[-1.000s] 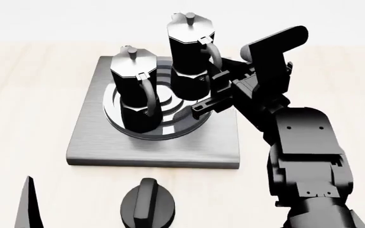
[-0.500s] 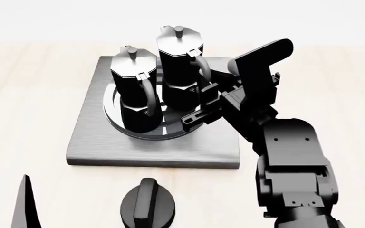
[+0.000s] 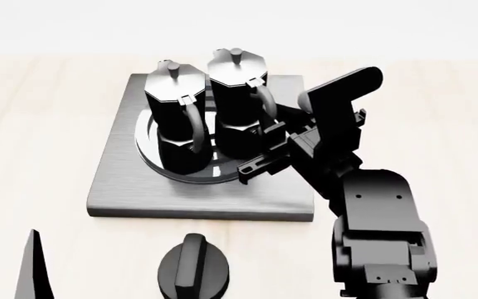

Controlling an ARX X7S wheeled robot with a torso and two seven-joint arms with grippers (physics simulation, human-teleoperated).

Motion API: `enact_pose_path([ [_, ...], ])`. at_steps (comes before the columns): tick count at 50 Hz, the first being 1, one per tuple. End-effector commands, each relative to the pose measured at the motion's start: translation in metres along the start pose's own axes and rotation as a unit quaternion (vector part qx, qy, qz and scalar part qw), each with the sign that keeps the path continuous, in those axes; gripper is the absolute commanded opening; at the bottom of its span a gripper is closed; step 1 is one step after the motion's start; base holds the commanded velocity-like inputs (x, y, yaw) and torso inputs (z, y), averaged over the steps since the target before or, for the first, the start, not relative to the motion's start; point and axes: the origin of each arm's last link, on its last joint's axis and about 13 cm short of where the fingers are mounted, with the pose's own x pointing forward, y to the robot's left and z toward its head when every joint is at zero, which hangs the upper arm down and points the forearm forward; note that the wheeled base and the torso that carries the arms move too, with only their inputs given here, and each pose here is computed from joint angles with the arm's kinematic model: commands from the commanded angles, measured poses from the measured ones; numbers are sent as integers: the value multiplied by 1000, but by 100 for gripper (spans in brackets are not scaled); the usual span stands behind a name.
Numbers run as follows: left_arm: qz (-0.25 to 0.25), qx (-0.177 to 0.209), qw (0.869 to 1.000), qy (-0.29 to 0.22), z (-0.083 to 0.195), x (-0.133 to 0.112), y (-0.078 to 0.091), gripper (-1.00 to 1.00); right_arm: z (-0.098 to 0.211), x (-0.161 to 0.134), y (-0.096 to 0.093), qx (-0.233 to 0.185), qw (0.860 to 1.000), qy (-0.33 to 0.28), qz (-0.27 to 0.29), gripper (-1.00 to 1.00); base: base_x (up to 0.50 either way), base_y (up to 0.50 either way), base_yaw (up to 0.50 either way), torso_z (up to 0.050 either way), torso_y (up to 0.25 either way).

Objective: Put both moka pots on the stove.

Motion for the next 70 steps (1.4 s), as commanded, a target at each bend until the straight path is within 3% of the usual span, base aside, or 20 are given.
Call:
enact_pose_path([
  [1,0,0,1000,0,1,0,0,100,1,0,0,17,999,-26,-13,-100,0,0,0,0,0],
  [29,-1,0,1000,0,1,0,0,100,-8,-4,0,22,1000,-11,-17,-100,0,0,0,0,0],
  [30,-1,0,1000,0,1,0,0,100,-7,-3,0,22,1000,-13,-17,100,0,0,0,0,0],
  [37,0,-1,1000,-1,1,0,0,100,-7,-3,0,18,1000,-13,-18,100,0,0,0,0,0],
  [43,-2,-1,1000,1,0,-1,-1,100,8,2,4,-4,998,-60,0,100,0,0,0,0,0],
  [44,-1,-2,1000,-1,1,0,-1,100,-12,-7,13,41,999,-29,-1,100,0,0,0,0,0],
  [47,1,-2,1000,0,0,0,0,100,19,-22,23,25,993,-113,-22,100,0,0,0,0,0],
  [48,-1,0,1000,1,-1,-1,-1,100,29,-30,29,37,989,-142,-22,100,0,0,0,0,0],
  [49,-1,0,1000,1,-1,-1,-1,100,48,-34,31,10,984,-177,-20,100,0,0,0,0,0],
  [50,-3,-1,1000,0,0,-2,-2,100,49,-46,43,38,978,-205,-21,100,0,0,0,0,0],
  [51,-3,0,1000,0,0,-2,-2,100,64,-55,51,15,970,-241,-30,100,0,0,0,0,0],
  [55,-1,0,1000,-1,1,-1,0,100,85,-82,76,21,952,-300,-57,100,0,0,0,0,0],
  [56,-1,-1,1000,-1,2,-1,0,100,87,-87,81,4,949,-311,-60,100,0,0,0,0,0],
  [57,0,-1,1000,-2,2,0,0,100,86,-91,85,-8,954,-293,-68,100,0,0,0,0,0],
  [60,1,-1,1000,-2,1,0,0,100,90,-104,95,-5,947,-303,-105,100,0,0,0,0,0],
  [61,2,-1,1000,-2,2,0,0,100,92,-112,100,17,943,-314,-113,100,0,0,0,0,0],
  [70,3,-2,1000,-5,2,-1,0,100,74,-136,130,-18,938,-305,-162,100,0,0,0,0,0],
])
